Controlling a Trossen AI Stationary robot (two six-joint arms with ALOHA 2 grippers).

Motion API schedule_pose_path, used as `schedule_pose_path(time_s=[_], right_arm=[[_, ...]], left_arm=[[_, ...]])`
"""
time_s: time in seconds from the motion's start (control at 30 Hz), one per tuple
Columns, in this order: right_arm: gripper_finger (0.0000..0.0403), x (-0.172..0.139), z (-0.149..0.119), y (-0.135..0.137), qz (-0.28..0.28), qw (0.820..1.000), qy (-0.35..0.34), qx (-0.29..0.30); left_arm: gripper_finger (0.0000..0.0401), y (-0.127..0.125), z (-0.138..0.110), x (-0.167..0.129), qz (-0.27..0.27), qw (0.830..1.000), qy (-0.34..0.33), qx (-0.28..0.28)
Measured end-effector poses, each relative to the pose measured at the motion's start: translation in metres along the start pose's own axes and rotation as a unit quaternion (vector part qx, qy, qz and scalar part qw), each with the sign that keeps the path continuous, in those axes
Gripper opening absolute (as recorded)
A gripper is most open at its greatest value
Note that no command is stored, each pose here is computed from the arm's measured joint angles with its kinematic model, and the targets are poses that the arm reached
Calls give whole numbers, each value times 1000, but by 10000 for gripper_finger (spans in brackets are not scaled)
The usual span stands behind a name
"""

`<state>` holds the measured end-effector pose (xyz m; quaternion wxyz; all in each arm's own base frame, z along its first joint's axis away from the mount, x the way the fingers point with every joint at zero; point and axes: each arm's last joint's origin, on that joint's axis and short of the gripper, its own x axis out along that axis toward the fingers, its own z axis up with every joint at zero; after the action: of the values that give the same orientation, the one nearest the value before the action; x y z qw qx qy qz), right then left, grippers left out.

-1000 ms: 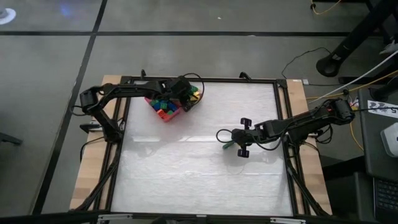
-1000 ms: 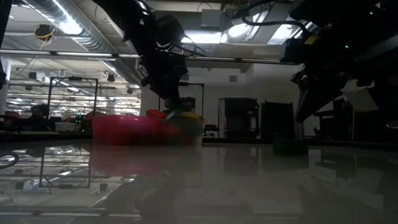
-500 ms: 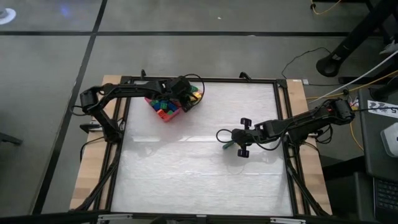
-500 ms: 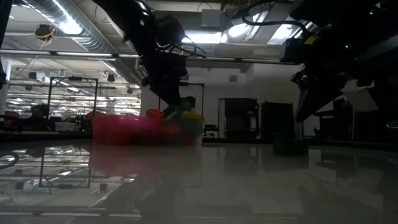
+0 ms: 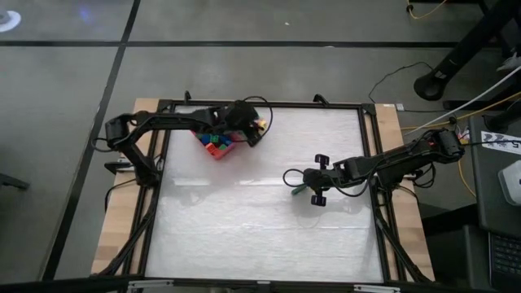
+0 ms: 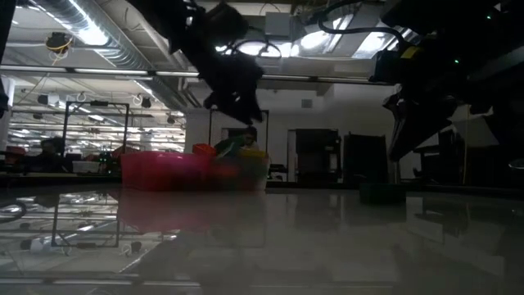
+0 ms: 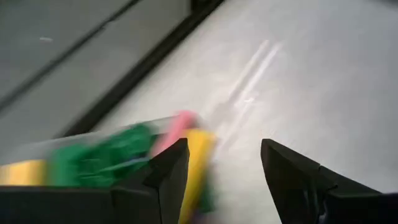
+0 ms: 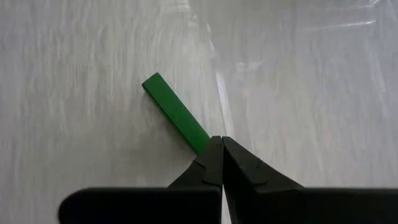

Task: Sort blocks by size
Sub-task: Put the big green block into the white bin

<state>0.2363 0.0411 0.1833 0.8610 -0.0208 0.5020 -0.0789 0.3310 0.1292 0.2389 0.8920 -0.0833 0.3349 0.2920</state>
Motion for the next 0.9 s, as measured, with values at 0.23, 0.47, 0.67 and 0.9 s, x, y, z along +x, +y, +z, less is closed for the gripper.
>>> schedule_pose_path(time_s=[0.23,0.47,0.67,0.9], right_arm=[[5,0,0,0,0,1000,1,0],[5,0,-2,0,-2,1000,11,-3],[5,-10,-2,-4,-10,1000,25,-7],[5,-53,-6,-17,-18,999,-22,-15]], left_arm=[[183,-69,-14,-3,-132,990,-48,-23],[183,-157,-48,8,-234,964,-119,30],[182,-205,-86,31,-229,950,-201,69],[182,-222,-110,58,-203,956,-202,57]])
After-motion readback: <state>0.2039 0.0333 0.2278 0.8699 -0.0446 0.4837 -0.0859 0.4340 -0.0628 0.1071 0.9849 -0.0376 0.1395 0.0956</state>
